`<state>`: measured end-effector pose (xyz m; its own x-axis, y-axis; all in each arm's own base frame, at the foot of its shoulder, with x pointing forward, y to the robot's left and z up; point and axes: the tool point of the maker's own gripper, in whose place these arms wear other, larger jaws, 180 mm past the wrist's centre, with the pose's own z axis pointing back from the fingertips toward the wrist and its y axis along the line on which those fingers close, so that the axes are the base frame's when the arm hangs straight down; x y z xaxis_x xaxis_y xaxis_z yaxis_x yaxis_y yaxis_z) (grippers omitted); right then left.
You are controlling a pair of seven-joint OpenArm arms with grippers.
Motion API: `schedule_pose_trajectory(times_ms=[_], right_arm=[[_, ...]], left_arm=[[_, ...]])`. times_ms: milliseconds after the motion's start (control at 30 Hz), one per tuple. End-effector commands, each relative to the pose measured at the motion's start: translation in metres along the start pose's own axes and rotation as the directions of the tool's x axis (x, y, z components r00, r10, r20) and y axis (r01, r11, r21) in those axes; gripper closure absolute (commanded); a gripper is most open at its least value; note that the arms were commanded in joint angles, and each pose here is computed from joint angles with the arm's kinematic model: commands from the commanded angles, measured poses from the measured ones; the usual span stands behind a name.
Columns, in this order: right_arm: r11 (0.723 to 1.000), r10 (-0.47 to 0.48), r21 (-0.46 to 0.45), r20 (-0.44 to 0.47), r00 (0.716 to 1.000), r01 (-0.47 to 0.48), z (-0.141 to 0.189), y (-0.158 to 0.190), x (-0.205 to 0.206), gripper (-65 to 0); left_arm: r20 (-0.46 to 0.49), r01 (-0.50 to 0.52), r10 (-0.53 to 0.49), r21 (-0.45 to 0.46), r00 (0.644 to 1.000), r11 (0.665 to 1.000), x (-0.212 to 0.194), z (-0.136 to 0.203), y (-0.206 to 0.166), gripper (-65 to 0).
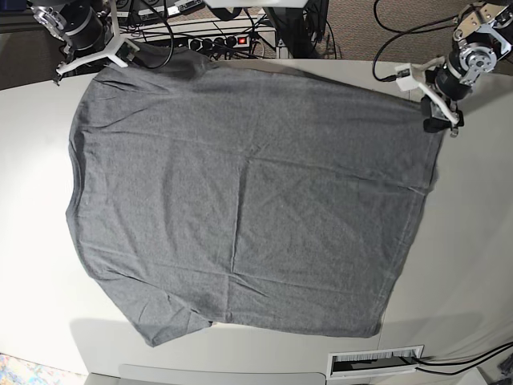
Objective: Fold the T-shirt properly
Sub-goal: 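Pull the grasped side edge taut between both grippers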
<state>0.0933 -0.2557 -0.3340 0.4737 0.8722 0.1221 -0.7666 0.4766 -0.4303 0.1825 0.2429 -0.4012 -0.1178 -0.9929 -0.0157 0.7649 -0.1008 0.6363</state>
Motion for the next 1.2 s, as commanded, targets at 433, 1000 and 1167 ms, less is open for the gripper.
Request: schedule_pose_trajectory(times_ms=[433, 1000, 1167], right_arm=[[1.000, 0.010, -0.020, 0.018, 1.000, -0.010, 0.003, -0.005, 0.004, 0.0], [1.000, 0.011, -0.021, 0.016, 1.000, -0.011, 0.003, -0.006, 0.004, 0.0], [1.000, 0.011, -0.021, 0.018, 1.000, -0.010, 0.003, -0.006, 0.004, 0.0]], left_arm=[[0.039, -0.054, 0.053, 0.011, 0.998, 0.998, 0.037, 0.039, 0.038, -29.3], [0.001, -0.017, 0.017, -0.160, 1.000, 0.987, 0.009, 0.027, -0.017, -29.3], [0.023, 0.013, -0.009, -0.175, 1.000, 0.984, 0.001, 0.021, -0.027, -29.2]])
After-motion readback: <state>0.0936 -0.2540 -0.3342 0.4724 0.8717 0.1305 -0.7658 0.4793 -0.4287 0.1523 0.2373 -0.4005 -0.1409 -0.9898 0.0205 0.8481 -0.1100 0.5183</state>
